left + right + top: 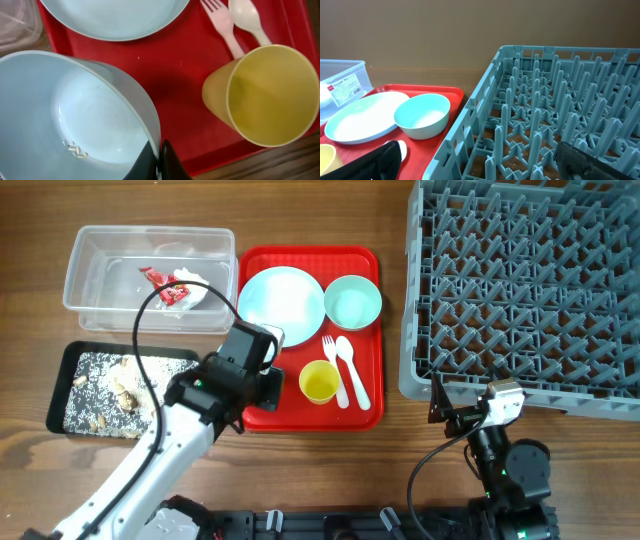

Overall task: Sort waste into correct bins and load items into the dishwasher rack
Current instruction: 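Return the emptied blue bowl to the red tray with the left gripper, then move the left gripper to the yellow cup and grasp it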

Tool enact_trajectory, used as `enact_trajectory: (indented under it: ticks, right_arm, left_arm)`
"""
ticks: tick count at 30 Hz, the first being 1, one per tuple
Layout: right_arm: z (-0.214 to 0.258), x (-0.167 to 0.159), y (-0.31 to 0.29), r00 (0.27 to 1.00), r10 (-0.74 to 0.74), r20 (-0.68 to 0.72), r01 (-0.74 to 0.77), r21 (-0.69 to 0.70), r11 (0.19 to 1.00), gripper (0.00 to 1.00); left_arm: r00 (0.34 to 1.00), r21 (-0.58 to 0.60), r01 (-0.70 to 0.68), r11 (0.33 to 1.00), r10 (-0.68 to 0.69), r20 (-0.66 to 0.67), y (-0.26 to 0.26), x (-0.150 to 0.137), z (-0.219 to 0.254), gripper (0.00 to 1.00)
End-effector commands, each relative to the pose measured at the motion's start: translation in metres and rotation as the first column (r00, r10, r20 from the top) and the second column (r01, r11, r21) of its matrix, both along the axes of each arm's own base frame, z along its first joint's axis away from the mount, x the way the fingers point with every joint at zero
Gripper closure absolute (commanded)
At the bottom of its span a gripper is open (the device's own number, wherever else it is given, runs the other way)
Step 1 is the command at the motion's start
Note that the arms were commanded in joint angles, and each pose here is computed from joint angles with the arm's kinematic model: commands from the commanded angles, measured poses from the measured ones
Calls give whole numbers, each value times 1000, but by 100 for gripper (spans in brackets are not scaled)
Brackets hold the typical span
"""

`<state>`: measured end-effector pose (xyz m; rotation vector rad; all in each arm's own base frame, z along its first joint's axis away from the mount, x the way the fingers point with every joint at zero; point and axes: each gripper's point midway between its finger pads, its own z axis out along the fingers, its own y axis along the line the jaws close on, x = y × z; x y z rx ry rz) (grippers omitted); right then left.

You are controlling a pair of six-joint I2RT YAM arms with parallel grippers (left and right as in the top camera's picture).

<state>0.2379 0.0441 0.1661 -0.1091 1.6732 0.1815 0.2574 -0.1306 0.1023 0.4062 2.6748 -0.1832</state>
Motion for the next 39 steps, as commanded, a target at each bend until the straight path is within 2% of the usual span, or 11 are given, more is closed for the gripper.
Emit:
enact_trajectory:
  ticks: [1, 9, 21, 22, 24, 25, 27, 33, 39]
  right_arm:
    - [2, -1, 2, 1000, 13, 10, -13, -6, 1000, 0]
    - [2, -1, 2, 1000, 13, 10, -13, -6, 1000, 0]
    - [2, -1, 2, 1000, 13, 10, -13, -6, 1000, 0]
    - [2, -1, 2, 1000, 13, 10, -13, -6, 1000, 0]
    - [2, -1, 2, 1000, 13, 10, -13, -6, 1000, 0]
    - [2, -1, 2, 1000, 13, 10, -13, -6, 1000, 0]
    - [2, -1, 2, 1000, 13, 10, -13, -6, 1000, 0]
    - [2, -1, 2, 1000, 13, 10, -13, -6, 1000, 0]
    - [2, -1, 2, 1000, 13, 10, -13, -6, 1000, 0]
  left_arm:
    - [999, -30, 8, 1000, -10, -45, -10, 0, -8, 96]
    - [990, -78, 42, 996, -52, -134, -26, -3, -29, 96]
    - [985, -110, 57, 992, -74, -158, -35, -1, -38, 96]
    - [984, -109, 57, 992, -75, -160, -35, -1, -38, 87]
    - [984, -108, 56, 993, -74, -163, -36, -1, -40, 51]
    - [983, -107, 56, 993, -74, -165, -36, -1, -41, 42]
    - [984, -107, 57, 993, -74, -164, -36, -1, -41, 29]
    - [985, -156, 73, 985, -95, -143, -44, 1, -31, 34]
    - [994, -189, 84, 979, -95, -50, -47, 11, 2, 35]
